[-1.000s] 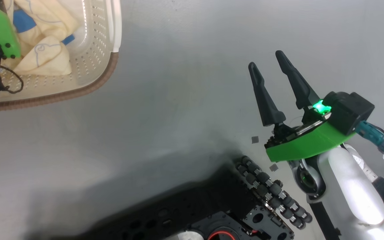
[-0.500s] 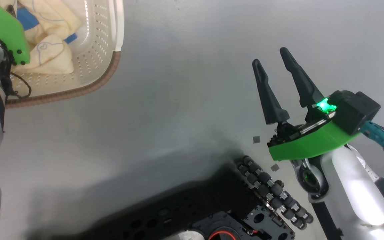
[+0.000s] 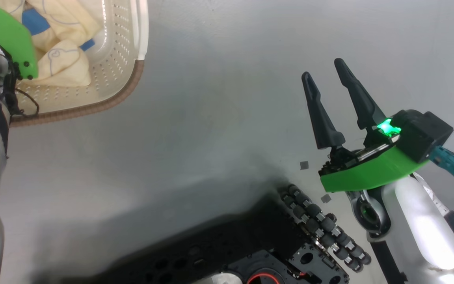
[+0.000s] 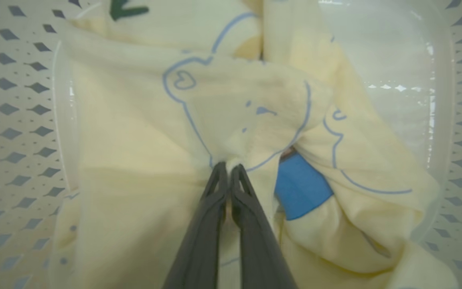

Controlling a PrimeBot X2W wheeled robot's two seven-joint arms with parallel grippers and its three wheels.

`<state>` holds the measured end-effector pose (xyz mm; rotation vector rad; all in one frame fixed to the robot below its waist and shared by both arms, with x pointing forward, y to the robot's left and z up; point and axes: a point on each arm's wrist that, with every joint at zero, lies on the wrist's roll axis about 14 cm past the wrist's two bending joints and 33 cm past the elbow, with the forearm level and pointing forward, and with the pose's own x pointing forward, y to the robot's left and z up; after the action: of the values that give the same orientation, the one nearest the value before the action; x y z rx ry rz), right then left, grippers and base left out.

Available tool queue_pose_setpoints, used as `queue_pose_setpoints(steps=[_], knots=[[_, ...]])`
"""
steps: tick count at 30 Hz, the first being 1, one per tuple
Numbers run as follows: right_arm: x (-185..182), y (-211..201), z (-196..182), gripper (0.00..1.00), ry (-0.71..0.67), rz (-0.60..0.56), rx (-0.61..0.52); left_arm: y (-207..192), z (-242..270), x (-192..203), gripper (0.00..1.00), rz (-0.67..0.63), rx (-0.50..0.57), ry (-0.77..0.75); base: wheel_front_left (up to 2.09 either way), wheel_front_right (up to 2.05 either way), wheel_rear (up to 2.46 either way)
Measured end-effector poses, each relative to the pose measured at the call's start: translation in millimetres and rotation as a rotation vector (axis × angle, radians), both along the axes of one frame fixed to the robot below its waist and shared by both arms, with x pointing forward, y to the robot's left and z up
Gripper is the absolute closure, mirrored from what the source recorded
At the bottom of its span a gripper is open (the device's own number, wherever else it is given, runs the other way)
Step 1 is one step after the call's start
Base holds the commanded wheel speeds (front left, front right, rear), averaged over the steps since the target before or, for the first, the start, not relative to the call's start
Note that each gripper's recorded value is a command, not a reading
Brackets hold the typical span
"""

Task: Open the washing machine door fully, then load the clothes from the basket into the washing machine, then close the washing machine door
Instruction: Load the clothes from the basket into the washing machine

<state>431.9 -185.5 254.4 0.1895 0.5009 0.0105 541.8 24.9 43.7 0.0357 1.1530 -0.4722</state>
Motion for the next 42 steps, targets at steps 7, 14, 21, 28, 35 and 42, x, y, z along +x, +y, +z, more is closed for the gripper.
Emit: queue_pose_setpoints(steps=[7, 14, 21, 28, 35, 42], knots=[[0, -2, 1, 0.00, -0.002, -0.003, -0.004, -5, 3, 2, 1.00, -0.007, -0.016, -0.024, 0.00, 0.00, 0.00], [6, 2, 6, 0.00, -0.022, 0.002, 0.011, -10, 15, 17, 1.00, 0.030, -0.071, -0.111, 0.00, 0.00, 0.00], [28, 8, 19, 0.00, -0.089, 0.027, 0.029, -12, 34, 37, 1.00, 0.095, -0.132, -0.231, 0.00, 0.00, 0.00], [38, 12, 31, 0.00, -0.130, 0.034, 0.038, -8, 56, 36, 1.00, 0.156, -0.179, -0.291, 0.00, 0.00, 0.00], [49, 17, 52, 0.00, -0.192, 0.050, 0.032, 4, 92, 28, 1.00, 0.223, -0.212, -0.348, 0.00, 0.00, 0.00], [56, 26, 81, 0.00, -0.263, 0.070, 0.038, 22, 143, 27, 1.00, 0.278, -0.243, -0.459, 0.00, 0.00, 0.00]])
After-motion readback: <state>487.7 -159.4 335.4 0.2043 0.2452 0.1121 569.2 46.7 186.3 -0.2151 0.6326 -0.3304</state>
